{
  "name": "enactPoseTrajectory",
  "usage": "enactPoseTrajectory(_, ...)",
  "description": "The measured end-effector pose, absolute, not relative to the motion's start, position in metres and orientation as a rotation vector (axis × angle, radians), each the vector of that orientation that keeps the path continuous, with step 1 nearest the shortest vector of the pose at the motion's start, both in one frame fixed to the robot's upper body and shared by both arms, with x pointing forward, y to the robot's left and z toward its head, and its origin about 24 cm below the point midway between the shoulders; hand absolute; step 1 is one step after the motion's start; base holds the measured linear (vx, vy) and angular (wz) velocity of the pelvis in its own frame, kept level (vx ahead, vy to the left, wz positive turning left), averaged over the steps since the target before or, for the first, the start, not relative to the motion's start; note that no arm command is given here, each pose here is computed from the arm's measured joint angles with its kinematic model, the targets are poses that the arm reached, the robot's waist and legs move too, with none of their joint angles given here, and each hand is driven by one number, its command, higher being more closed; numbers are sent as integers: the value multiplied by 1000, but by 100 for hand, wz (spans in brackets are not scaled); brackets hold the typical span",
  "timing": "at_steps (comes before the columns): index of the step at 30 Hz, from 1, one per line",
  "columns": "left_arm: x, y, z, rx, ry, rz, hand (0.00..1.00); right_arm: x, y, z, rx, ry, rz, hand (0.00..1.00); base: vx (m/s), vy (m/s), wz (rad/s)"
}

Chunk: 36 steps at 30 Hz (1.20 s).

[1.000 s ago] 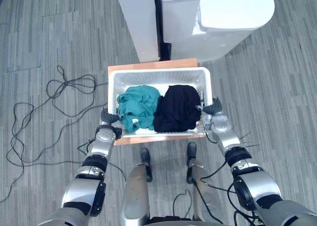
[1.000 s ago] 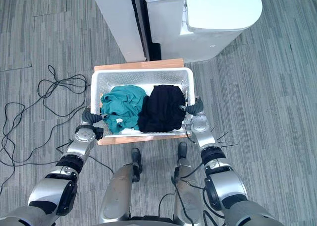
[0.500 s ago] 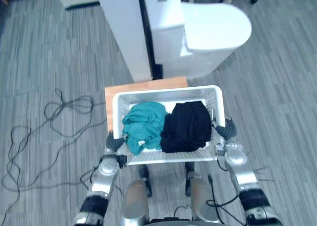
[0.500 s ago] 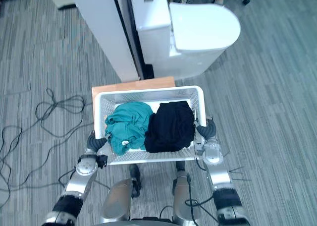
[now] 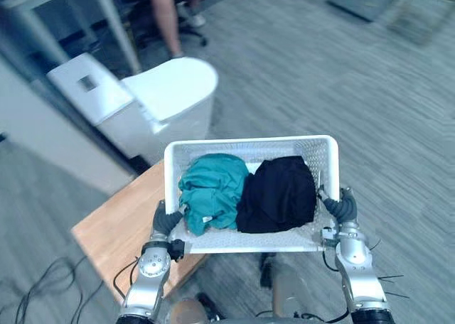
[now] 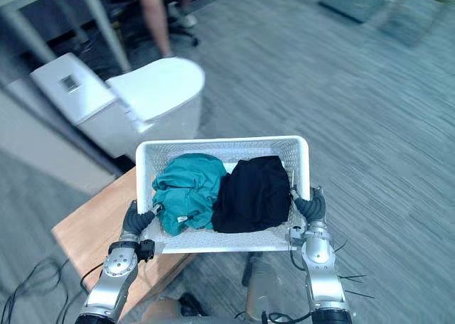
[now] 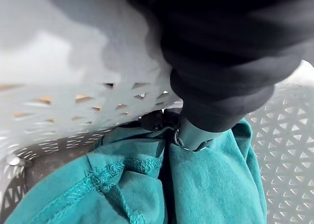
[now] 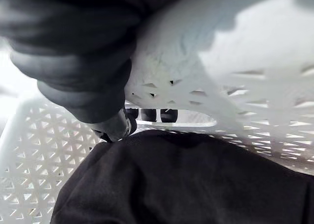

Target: Pick up the laundry basket with both hands and put the clothes into the washing machine.

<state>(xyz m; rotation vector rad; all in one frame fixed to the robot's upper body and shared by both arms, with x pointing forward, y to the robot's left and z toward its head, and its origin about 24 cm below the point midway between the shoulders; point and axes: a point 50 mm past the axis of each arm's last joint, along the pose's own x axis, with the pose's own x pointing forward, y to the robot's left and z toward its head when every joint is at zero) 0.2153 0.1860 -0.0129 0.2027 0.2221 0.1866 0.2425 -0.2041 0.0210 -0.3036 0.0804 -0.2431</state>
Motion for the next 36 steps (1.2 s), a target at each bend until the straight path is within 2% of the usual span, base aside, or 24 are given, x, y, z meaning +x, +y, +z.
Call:
enactPoseTrajectory(5, 205, 196, -18, 170, 255, 248, 100, 255, -193, 24, -345, 68, -164, 100, 261, -229, -192)
enactPoseTrajectory(8, 183, 193, -35, 120, 338, 289, 100, 258, -188, 27, -359, 56, -127, 100, 310, -43, -222)
enactPoseTrajectory(15, 179, 183, -38, 66, 356, 298, 100, 258, -198, 29, -424, 61, -115, 100, 320, 82, -115)
enactPoseTrajectory(22, 174, 176, -44, 52, 393, 266, 100, 247, -204, 16, -389, 125, -158, 100, 621, 141, 7)
enactPoseTrajectory(27, 169, 185, -46, 108, 417, 250, 100, 231, -199, -1, -368, 195, -156, 100, 579, 37, 35)
enactPoseTrajectory(34, 173, 186, -44, 167, 409, 187, 100, 216, -206, -12, -370, 248, -172, 100, 642, -175, 51)
enactPoseTrajectory(36, 173, 173, -51, 147, 433, 156, 100, 209, -218, -16, -393, 289, -201, 100, 721, -318, 75)
